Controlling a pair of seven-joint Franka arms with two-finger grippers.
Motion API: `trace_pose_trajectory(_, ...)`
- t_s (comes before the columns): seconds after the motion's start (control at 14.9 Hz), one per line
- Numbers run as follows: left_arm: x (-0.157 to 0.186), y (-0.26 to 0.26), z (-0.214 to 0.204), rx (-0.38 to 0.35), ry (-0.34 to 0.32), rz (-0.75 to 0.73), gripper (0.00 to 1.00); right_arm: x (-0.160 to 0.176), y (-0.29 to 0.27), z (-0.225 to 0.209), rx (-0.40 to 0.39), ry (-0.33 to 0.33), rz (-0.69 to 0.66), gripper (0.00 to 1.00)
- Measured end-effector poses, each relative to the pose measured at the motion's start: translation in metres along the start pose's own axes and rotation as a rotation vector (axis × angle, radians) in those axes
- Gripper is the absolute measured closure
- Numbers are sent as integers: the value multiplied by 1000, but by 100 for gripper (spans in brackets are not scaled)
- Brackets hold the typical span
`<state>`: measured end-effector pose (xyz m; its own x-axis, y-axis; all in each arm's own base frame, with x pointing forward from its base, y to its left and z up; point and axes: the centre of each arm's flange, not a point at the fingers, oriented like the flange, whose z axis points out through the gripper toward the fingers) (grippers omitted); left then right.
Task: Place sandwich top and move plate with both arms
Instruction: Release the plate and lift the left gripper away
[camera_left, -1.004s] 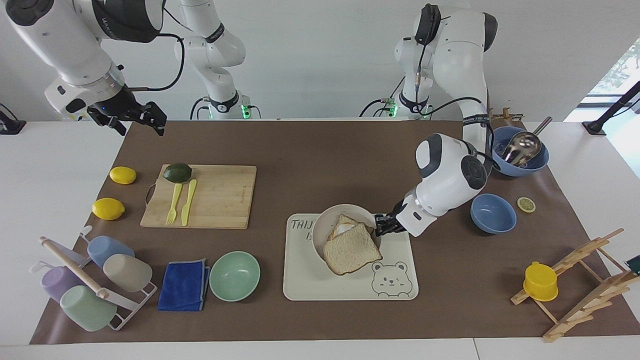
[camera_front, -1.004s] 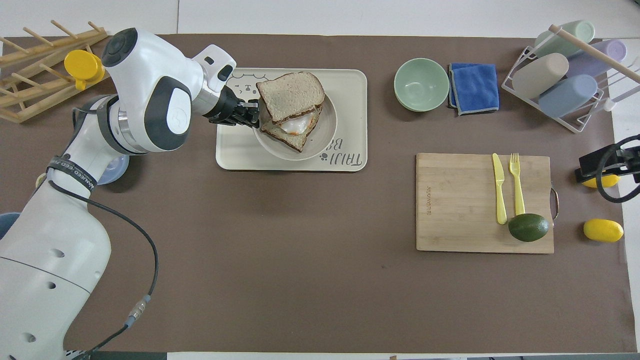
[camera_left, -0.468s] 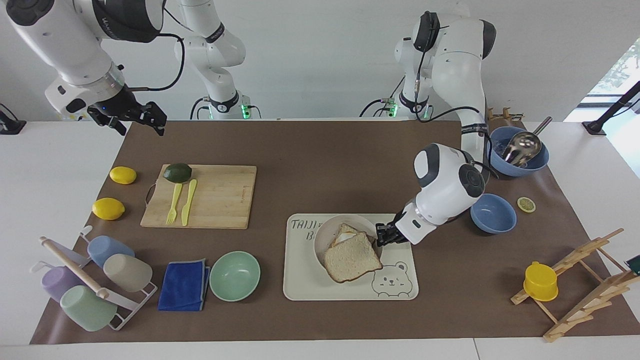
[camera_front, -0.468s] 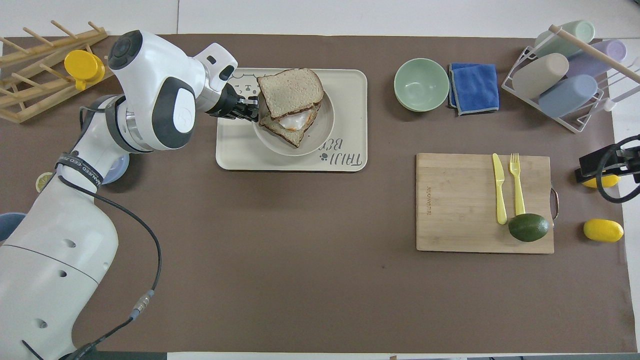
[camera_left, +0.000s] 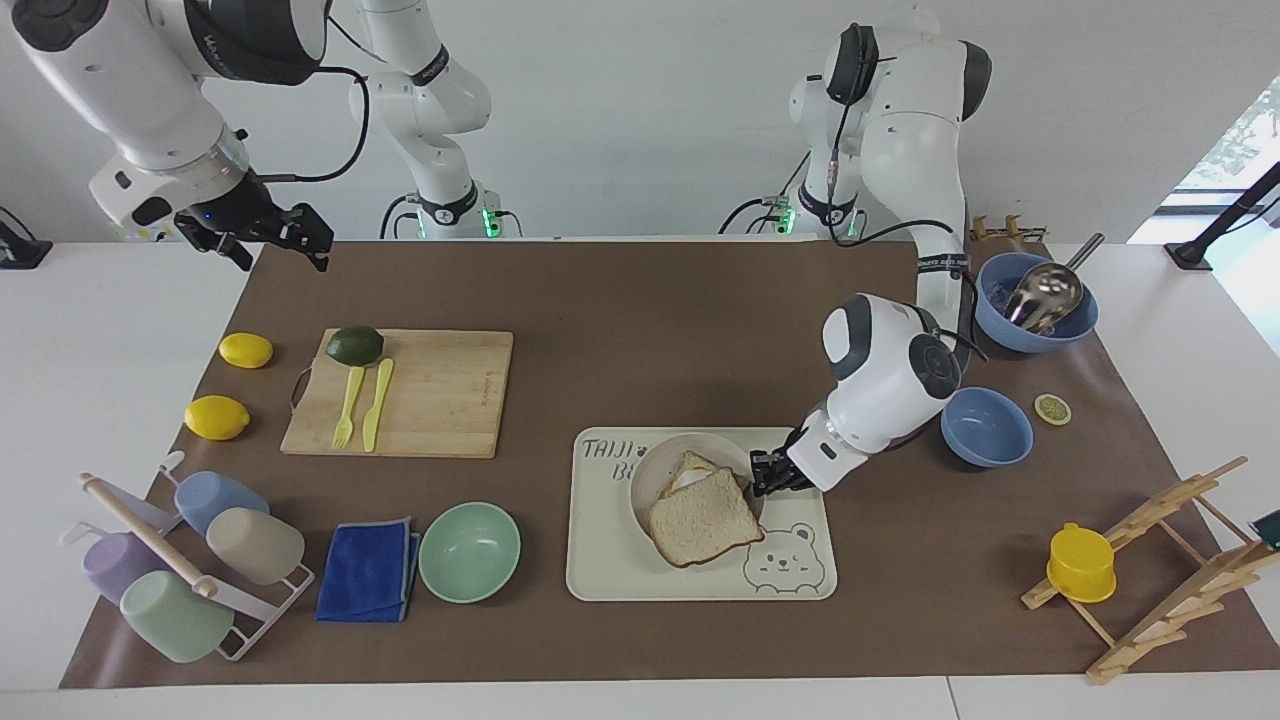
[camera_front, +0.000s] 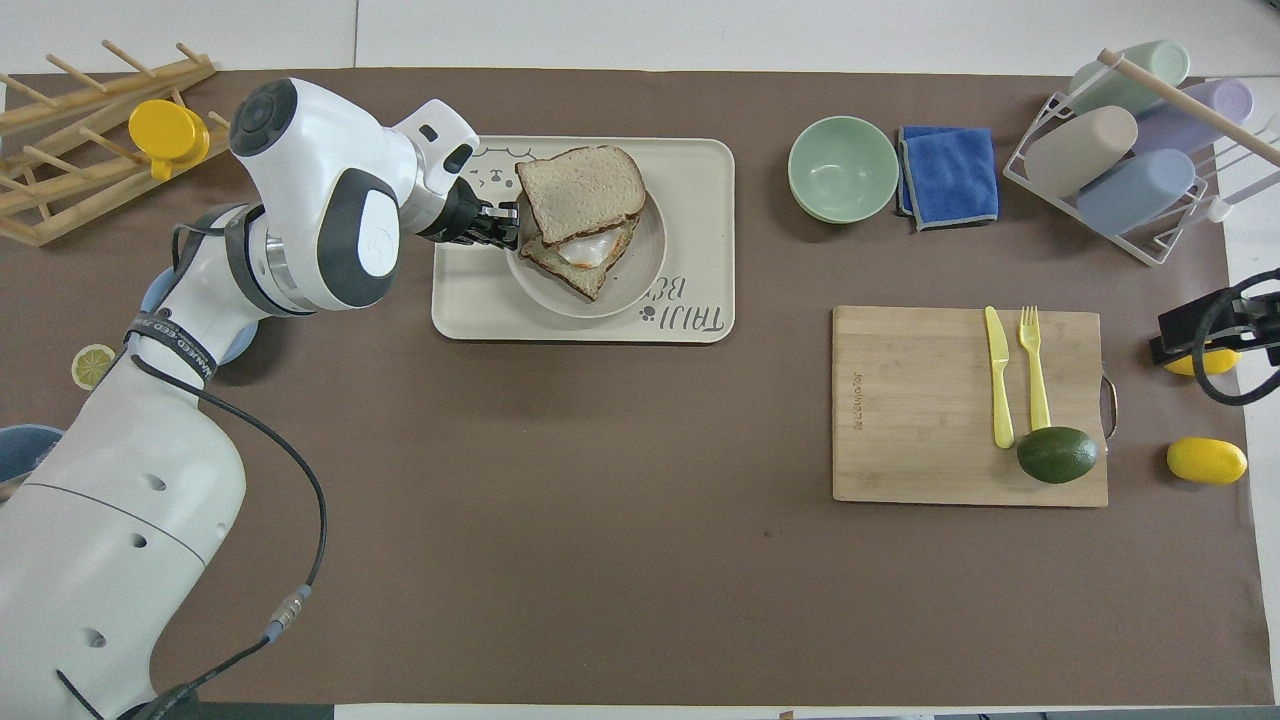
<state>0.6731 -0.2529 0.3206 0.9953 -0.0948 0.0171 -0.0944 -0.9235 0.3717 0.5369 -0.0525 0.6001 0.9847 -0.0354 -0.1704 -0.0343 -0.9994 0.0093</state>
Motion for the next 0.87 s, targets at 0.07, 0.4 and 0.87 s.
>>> trace_pose_trajectory(0.07,0,-1,1,1,2,0,95,0,0,0,0,0,0,0)
trace_pose_trajectory(0.4,3,-4,-2,9,26,4,65,0,0,0,0,0,0,0)
trace_pose_trajectory(0.87,19,-43,-62,120,62,17,0,0,0,0,0,0,0,0)
